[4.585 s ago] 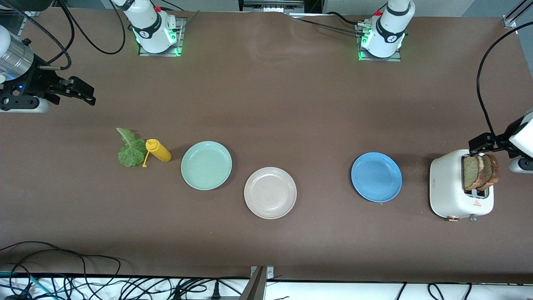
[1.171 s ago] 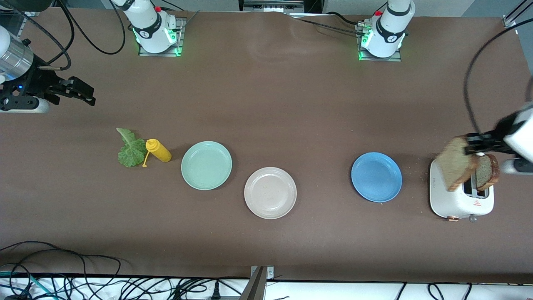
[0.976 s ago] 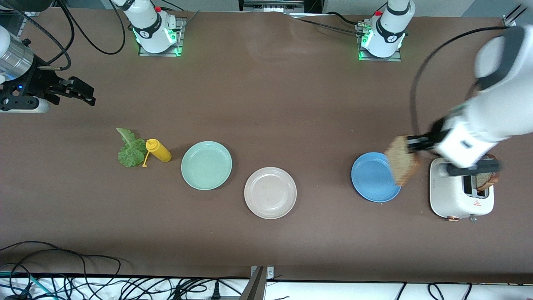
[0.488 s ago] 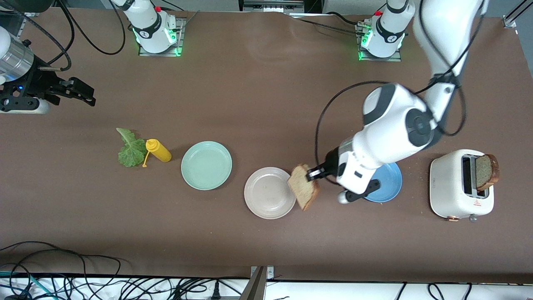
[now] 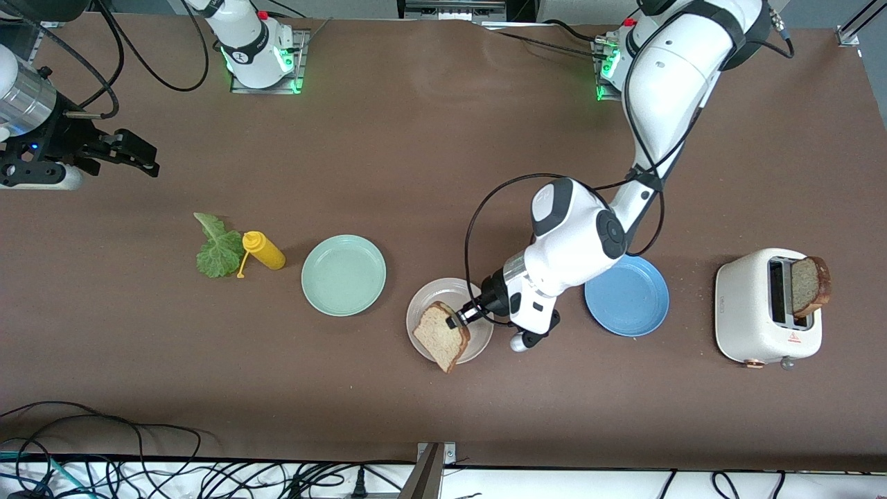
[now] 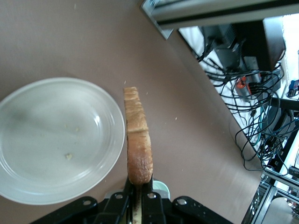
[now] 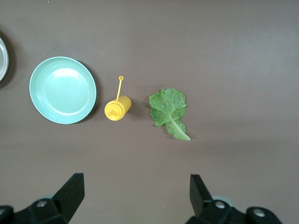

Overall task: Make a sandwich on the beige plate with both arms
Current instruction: 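Carry the toast with the left gripper and lower it onto the beige plate, then release the toast and withdraw the left gripper while the right gripper reaches out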

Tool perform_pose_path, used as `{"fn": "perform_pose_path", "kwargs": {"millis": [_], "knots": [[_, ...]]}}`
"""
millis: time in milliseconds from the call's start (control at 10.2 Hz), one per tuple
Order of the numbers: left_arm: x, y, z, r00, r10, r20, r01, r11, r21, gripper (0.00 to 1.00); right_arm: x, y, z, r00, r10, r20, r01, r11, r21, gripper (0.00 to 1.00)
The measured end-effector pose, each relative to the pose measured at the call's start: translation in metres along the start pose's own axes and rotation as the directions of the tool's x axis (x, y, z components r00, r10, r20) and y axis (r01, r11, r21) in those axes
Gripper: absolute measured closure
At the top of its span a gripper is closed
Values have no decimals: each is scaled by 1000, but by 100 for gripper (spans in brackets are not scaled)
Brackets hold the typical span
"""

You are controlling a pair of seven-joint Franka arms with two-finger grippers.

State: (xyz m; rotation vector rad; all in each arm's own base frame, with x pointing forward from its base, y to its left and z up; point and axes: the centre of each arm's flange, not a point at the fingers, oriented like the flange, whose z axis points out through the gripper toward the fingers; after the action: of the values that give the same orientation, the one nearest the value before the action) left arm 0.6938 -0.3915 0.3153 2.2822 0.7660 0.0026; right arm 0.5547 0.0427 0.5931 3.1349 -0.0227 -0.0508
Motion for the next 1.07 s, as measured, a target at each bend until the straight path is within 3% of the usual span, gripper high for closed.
{"fn": "perform_pose_path", "kwargs": {"millis": [1073], "knots": [[-11, -47, 54, 996, -47, 71, 40, 994, 104, 90, 0, 0, 0, 1000, 0, 0, 0, 1000, 0, 0]]}}
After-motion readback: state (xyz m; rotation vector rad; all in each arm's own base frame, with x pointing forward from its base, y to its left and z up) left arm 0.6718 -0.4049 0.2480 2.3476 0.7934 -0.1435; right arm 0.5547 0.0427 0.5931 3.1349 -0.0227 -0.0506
